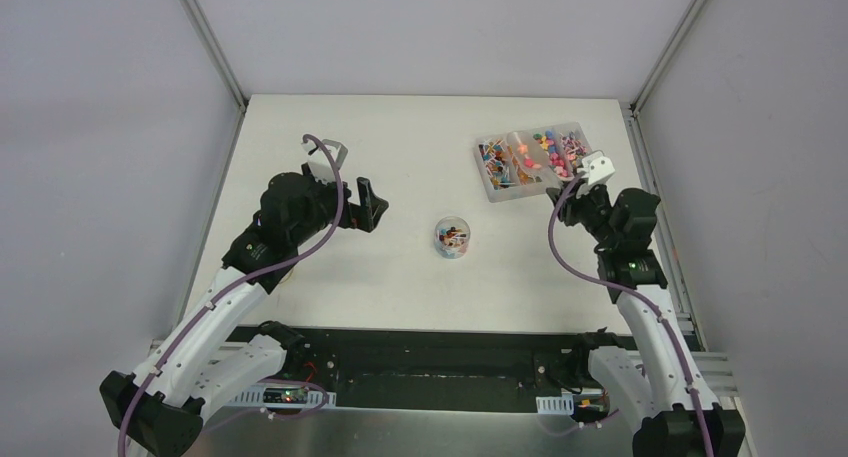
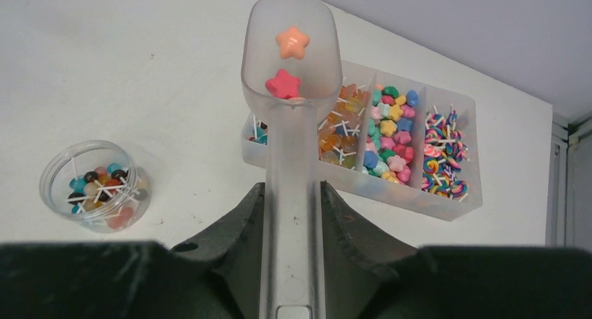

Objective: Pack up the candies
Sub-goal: Place the fake candies in the packing bottle.

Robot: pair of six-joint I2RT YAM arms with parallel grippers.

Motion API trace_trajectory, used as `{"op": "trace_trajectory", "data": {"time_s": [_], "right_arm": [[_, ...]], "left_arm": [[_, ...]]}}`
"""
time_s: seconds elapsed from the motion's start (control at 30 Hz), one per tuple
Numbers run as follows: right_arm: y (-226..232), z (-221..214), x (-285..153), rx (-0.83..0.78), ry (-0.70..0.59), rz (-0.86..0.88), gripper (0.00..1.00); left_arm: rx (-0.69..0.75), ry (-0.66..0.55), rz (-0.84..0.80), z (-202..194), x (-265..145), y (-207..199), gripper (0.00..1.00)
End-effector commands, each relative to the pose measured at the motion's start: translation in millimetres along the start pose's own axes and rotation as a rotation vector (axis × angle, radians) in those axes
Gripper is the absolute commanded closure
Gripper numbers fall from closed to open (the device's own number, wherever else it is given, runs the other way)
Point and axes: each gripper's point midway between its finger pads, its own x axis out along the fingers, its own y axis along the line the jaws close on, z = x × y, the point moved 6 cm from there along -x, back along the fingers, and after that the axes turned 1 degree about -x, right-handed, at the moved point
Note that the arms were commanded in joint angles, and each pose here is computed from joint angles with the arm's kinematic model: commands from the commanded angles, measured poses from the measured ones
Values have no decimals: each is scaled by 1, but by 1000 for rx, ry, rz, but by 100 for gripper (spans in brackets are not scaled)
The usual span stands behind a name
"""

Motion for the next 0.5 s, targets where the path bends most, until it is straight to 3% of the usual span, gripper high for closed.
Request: {"op": "trace_trajectory", "data": {"time_s": [0.0, 0.47], "right_arm": [[14, 36, -11, -154, -105, 153, 100], [47, 18, -32, -362, -4, 417, 100]], "left_arm": [[17, -39, 10, 5, -3, 0, 1], [14, -41, 15, 5, -3, 0, 1]]}}
